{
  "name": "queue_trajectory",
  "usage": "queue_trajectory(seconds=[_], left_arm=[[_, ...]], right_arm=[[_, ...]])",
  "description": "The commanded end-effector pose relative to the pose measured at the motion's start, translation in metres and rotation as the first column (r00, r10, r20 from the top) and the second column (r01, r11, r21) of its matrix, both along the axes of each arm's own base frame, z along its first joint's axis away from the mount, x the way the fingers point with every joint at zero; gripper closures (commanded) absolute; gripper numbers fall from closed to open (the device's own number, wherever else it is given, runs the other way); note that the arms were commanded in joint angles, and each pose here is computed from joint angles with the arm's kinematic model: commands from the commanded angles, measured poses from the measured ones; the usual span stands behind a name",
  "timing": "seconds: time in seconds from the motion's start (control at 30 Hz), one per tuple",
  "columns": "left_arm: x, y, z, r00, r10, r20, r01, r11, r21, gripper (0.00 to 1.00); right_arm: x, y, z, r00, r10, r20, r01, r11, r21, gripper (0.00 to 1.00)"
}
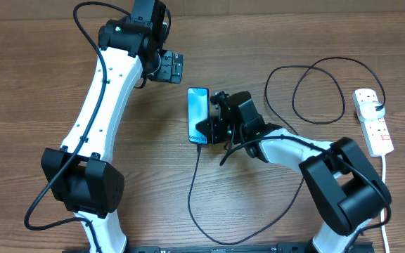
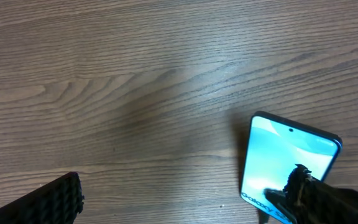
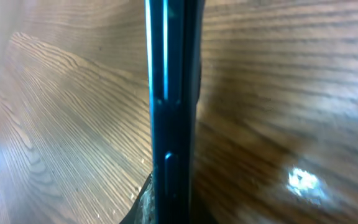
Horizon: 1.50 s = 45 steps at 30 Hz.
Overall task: Plug charger to phone and switch on socket
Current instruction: 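Lay the phone flat on the table and release it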
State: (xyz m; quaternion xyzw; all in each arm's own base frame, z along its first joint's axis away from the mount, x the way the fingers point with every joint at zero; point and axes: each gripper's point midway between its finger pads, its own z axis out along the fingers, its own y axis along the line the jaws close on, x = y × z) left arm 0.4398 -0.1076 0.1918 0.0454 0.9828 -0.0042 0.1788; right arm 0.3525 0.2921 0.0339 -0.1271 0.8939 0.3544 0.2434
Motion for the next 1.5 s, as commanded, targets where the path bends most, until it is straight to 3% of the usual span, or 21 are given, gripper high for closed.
queue_trajectory(seconds=[0.0, 0.2, 0.3, 0.43, 0.9, 1.13, 1.47], left_arm=[[0.001, 0.005, 0.009, 1.0, 0.013, 0.024, -0.013, 1.0, 0.008, 0.0], [0.001, 0.005, 0.009, 1.0, 0.012, 0.024, -0.012, 1.0, 0.008, 0.0], [0.001, 0.005, 0.009, 1.0, 0.012, 0.024, -0.012, 1.0, 0.008, 0.0], [0.0, 0.004, 0.009, 1.0, 0.012, 0.024, -0.012, 1.0, 0.008, 0.0], [0.001, 0.005, 0.009, 1.0, 0.012, 0.024, -0.012, 1.0, 0.008, 0.0], [0.001, 0.005, 0.009, 1.0, 0.012, 0.024, -0.012, 1.0, 0.008, 0.0], [0.001, 0.005, 0.009, 1.0, 0.012, 0.024, -0.012, 1.0, 0.008, 0.0]], right_arm=[[0.0, -0.005, -0.023, 1.0, -0.007, -0.012, 0.006, 0.998, -0.057, 0.96], [0.0, -0.004, -0.022, 1.0, -0.005, -0.009, 0.004, 0.999, -0.052, 0.96], [-0.003, -0.004, -0.024, 0.998, -0.028, -0.054, 0.026, 0.999, -0.036, 0.9], [-0.01, -0.003, -0.027, 0.993, -0.032, -0.11, 0.029, 0.999, -0.025, 0.89], [-0.007, -0.001, -0.023, 0.995, -0.03, -0.093, 0.029, 0.999, -0.015, 0.83], [-0.006, -0.001, -0.023, 0.996, -0.03, -0.09, 0.029, 0.999, -0.013, 0.72], [-0.006, -0.001, -0.022, 0.996, -0.03, -0.086, 0.03, 1.0, -0.011, 0.62]])
